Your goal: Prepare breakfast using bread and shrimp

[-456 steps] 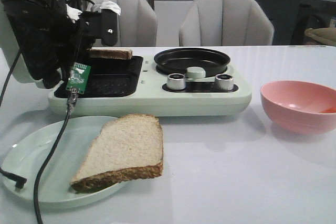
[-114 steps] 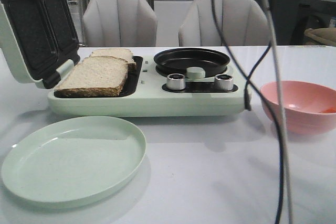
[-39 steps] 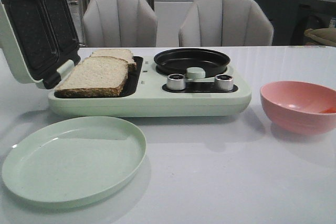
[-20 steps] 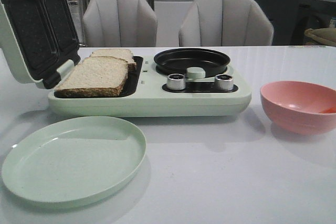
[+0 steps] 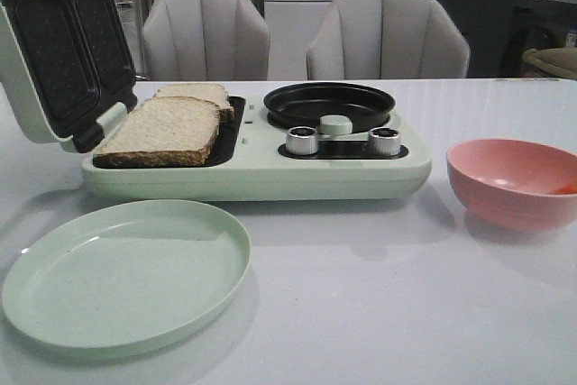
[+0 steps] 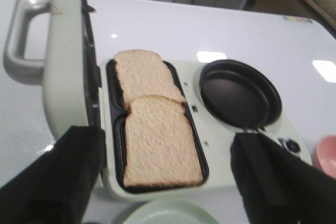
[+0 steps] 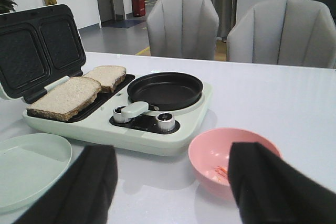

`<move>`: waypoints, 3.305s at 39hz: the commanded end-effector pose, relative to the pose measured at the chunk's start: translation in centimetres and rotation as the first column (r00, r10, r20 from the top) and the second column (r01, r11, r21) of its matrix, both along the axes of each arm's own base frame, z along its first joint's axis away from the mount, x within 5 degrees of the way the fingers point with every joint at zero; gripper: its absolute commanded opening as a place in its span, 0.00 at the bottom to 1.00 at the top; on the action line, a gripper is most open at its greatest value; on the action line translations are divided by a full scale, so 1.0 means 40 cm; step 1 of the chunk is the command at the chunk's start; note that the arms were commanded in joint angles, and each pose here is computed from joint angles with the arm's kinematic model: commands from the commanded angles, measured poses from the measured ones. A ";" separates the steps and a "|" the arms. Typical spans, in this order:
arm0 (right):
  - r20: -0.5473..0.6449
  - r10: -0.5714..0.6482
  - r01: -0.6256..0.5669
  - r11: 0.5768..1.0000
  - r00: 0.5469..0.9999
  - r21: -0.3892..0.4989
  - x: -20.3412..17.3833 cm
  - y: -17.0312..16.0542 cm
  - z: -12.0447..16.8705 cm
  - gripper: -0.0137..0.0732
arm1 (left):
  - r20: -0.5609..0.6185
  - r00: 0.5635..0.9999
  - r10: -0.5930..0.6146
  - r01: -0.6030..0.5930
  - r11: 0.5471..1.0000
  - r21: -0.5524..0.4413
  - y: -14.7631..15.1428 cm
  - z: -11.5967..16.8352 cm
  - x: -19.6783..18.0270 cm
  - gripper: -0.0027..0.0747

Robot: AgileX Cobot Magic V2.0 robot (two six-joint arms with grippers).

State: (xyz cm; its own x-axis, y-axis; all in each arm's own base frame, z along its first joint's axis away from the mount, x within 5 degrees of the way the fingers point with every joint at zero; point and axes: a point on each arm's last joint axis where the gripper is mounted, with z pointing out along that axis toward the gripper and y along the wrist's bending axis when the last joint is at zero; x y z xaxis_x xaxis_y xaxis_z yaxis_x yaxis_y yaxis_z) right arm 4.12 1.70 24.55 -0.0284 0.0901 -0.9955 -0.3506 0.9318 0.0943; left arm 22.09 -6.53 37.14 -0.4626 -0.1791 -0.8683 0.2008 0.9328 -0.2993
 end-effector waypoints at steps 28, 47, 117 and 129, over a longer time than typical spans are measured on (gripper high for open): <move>0.121 -0.015 0.009 0.999 0.993 0.053 -0.011 -0.006 0.045 0.79 | -0.186 0.982 -0.021 -0.082 0.845 -0.529 0.280 -0.042 0.360 0.77; 0.121 -0.015 0.009 0.999 0.993 0.053 -0.011 -0.006 0.045 0.79 | -0.185 0.966 -0.180 0.001 0.718 -0.696 0.277 -0.159 0.439 0.68; 0.121 -0.015 0.009 0.999 0.993 0.053 -0.011 -0.006 0.045 0.79 | -0.132 0.768 -0.626 0.616 0.779 -0.111 -0.079 -0.036 0.366 0.32; 0.121 -0.015 0.009 0.999 0.993 0.053 -0.011 -0.006 0.045 0.79 | -0.136 0.970 -0.200 0.235 0.909 0.345 0.046 0.158 0.228 0.32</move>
State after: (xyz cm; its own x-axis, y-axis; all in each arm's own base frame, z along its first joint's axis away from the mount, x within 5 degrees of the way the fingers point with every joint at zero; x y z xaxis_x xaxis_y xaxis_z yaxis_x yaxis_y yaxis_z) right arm 4.11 1.70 24.56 -0.0281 0.0925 -0.9953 -0.3506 0.9316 0.0964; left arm 33.30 -6.24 39.70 -0.6087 0.2793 -0.7426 0.5114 0.8537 -0.0980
